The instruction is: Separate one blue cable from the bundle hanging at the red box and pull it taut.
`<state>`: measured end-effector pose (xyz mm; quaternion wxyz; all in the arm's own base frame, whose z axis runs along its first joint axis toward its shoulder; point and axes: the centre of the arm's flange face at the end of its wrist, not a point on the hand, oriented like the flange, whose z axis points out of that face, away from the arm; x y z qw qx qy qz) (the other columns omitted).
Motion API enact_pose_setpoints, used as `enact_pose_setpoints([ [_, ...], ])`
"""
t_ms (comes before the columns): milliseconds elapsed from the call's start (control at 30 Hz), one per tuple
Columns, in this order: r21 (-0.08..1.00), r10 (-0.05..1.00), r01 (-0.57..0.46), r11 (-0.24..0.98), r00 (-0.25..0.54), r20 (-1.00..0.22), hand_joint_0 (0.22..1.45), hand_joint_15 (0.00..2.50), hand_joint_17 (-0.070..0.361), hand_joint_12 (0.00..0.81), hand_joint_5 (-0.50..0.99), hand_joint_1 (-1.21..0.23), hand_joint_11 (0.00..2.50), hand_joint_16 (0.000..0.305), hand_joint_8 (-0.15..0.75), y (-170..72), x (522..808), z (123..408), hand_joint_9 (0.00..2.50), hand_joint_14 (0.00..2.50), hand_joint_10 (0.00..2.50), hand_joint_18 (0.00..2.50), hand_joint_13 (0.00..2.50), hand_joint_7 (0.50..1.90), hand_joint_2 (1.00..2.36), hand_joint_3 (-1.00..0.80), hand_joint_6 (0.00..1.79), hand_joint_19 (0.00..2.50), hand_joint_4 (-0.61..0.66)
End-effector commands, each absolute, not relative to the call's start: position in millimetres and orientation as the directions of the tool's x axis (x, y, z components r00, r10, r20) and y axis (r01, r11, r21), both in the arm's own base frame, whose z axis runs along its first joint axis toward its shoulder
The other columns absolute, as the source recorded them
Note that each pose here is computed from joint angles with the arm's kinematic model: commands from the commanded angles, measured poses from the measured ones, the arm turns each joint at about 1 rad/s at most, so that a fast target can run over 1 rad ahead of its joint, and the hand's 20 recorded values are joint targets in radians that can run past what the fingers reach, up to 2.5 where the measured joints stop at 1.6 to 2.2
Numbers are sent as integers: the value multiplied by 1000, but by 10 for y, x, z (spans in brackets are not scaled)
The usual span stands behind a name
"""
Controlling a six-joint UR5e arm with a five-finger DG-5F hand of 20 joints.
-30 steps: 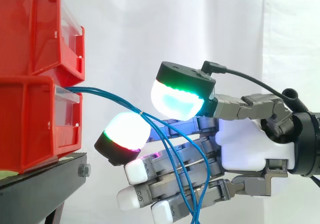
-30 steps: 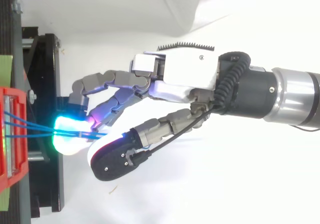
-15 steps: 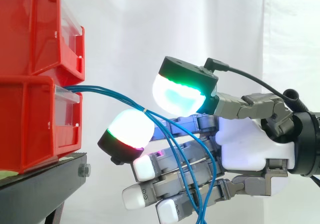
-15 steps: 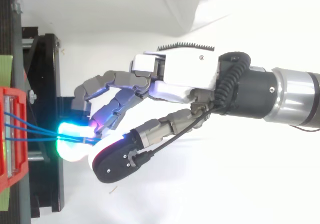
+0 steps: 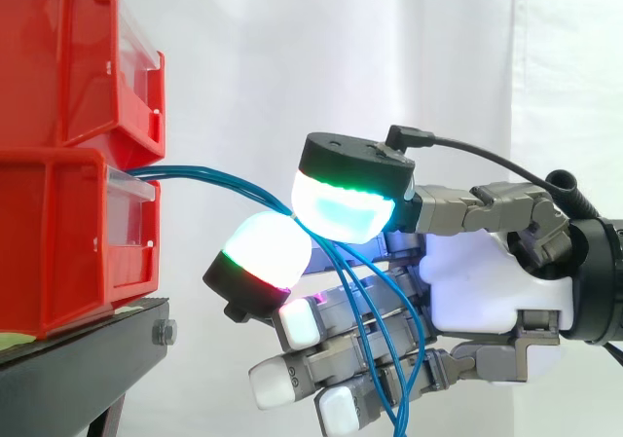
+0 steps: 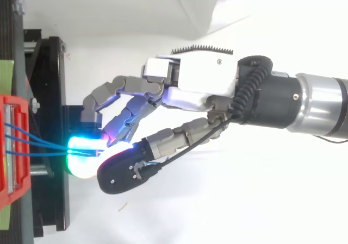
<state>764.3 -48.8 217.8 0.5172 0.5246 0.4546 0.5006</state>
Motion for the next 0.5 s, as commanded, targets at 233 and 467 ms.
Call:
enact_pose_setpoints([
  [233, 998, 995, -38, -52, 89, 55, 633, 327, 97, 380, -174, -818, 688, 43, 340, -513, 7636, 2182, 851, 14, 14, 763, 772, 930, 1012, -246, 915, 545, 135],
  [467, 999, 994, -8, -46, 101, 47, 646, 327, 93, 367, -173, -827, 698, 41, 326, -609, 7600, 2152, 848, 12, 17, 754, 771, 934, 1010, -317, 914, 548, 130],
])
